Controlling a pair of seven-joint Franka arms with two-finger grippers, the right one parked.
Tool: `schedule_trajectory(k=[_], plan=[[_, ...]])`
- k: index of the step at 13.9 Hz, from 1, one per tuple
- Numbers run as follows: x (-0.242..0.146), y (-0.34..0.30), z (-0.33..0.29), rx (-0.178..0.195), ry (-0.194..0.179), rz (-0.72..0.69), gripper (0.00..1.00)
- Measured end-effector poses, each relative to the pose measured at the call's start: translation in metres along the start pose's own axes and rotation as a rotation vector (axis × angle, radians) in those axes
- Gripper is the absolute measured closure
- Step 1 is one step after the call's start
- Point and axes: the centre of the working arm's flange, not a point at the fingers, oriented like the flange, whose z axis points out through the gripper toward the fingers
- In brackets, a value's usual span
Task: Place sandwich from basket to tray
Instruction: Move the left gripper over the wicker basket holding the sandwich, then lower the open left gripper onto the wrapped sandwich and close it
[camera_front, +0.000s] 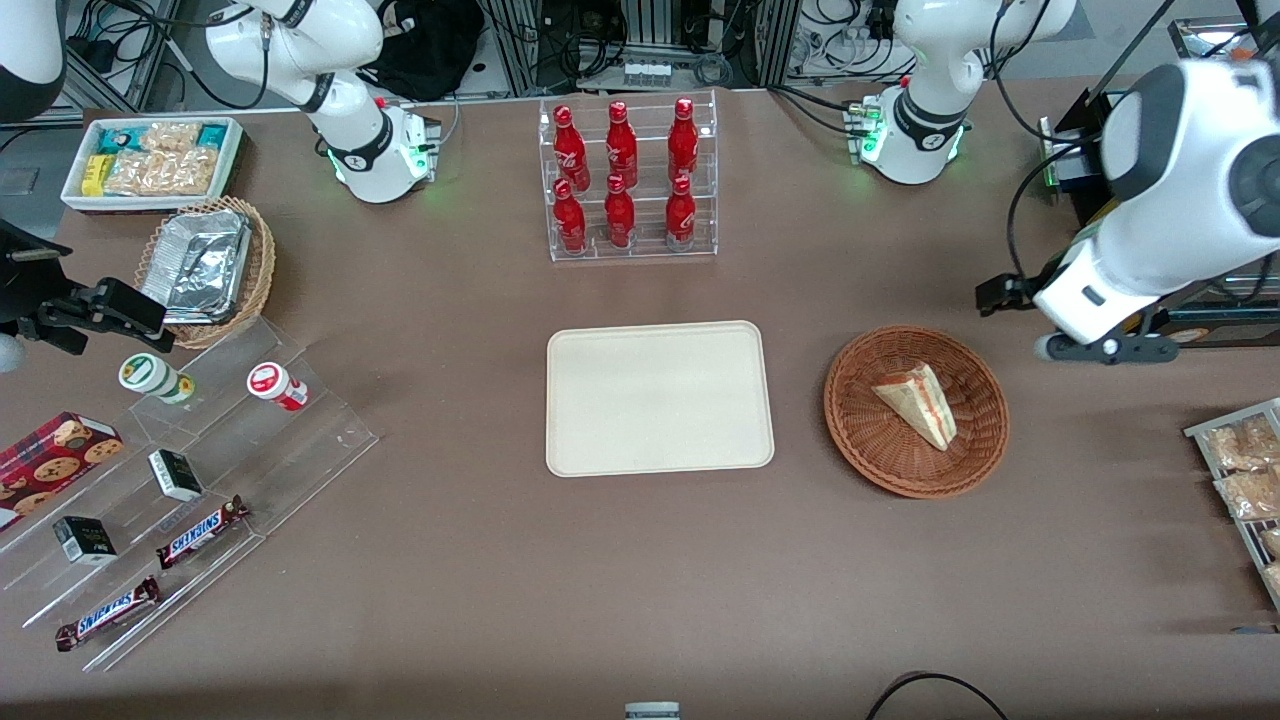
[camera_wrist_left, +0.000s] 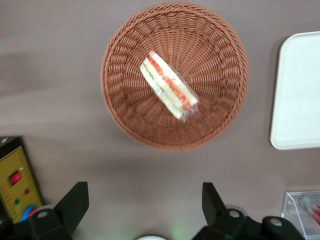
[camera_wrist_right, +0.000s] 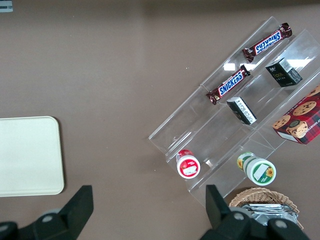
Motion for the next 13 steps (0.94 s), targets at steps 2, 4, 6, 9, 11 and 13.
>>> schedule_trajectory(k=[2,4,6,9,11,13], plan=[[0.001,0.001,0.036,-0.001,0.022,0.001,0.0],[0.001,0.001,0.061,-0.003,0.049,-0.002,0.0],[0.0,0.001,0.081,-0.007,0.082,-0.034,0.0],[-0.001,0.006,0.096,-0.014,0.104,-0.132,0.0],[-0.001,0.013,0.097,-0.021,0.12,-0.234,0.0],[0.0,0.02,0.1,-0.033,0.137,-0.353,0.0]])
